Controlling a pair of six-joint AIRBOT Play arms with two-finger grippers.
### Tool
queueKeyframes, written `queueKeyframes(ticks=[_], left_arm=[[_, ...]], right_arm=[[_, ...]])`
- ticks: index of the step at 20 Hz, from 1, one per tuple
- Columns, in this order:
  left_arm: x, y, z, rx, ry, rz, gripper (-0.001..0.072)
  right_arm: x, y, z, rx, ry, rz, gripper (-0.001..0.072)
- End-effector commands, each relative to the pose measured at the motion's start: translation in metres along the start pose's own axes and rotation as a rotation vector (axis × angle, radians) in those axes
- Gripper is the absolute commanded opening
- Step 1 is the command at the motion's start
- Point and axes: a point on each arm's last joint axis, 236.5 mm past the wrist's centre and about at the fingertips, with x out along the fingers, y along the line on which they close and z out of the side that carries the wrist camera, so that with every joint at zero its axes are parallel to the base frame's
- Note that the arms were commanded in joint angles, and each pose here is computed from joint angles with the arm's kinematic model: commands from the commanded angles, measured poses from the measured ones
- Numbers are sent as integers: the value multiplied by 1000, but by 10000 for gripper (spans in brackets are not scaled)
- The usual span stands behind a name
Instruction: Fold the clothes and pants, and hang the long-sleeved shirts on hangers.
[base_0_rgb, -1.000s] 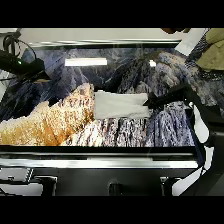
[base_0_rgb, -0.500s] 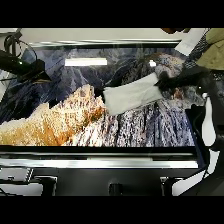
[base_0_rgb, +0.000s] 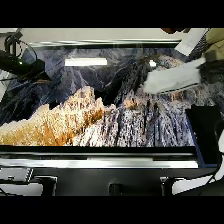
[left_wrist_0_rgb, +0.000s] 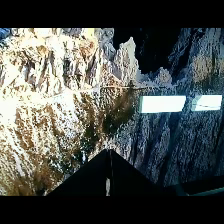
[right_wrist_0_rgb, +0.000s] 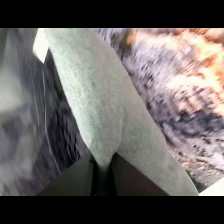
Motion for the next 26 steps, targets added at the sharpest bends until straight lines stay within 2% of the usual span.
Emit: queueKeyframes(ticks=[1, 5, 14, 20, 26], left_arm=[[0, 0, 0, 0, 0, 1, 16], [0, 0, 0, 0, 1, 1, 16], [0, 1, -5, 19, 20, 3, 16], [0, 1, -5, 23, 23, 3, 16], [0, 2, -14, 22, 59, 9, 16]], right_arm=[[-66, -27, 52, 176, -221, -97, 32], [-125, -54, 67, 252, -363, -213, 32], [-194, -125, 33, 333, -381, -573, 33], [-215, -171, 34, 201, -373, -821, 33], [-194, -264, -9, 161, -174, -1172, 34]])
